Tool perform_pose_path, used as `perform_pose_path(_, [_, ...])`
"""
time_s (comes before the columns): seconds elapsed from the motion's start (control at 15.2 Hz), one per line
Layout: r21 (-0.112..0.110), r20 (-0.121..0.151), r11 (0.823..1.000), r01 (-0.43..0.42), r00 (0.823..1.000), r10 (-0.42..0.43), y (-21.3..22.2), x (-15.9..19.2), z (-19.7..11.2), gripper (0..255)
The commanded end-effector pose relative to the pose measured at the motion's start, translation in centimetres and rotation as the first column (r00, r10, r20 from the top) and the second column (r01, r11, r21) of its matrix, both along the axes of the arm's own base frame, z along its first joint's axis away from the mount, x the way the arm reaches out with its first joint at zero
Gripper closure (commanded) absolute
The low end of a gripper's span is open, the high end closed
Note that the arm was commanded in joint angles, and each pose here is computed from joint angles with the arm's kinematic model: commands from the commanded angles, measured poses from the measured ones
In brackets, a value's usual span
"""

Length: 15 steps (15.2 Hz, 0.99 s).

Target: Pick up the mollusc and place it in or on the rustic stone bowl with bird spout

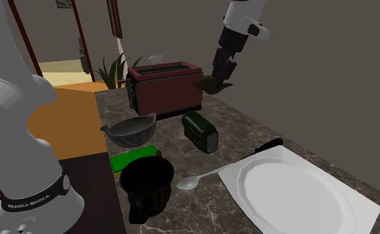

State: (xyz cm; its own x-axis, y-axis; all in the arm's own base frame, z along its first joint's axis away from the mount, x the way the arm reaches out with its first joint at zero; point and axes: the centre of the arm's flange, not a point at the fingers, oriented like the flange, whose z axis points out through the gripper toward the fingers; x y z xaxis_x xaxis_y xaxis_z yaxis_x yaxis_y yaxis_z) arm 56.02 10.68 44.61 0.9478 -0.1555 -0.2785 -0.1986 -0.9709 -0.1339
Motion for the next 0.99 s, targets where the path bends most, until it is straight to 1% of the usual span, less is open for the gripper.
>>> perform_pose_path(0.0, [0.0, 0.0, 1.0, 0.0, 1.0, 0.0, 0.2, -3.1, -0.2, 255])
perform_pose_path(0.92, [0.0, 0.0, 1.0, 0.0, 1.0, 0.0, 1.6, -21.5, 0.2, 255])
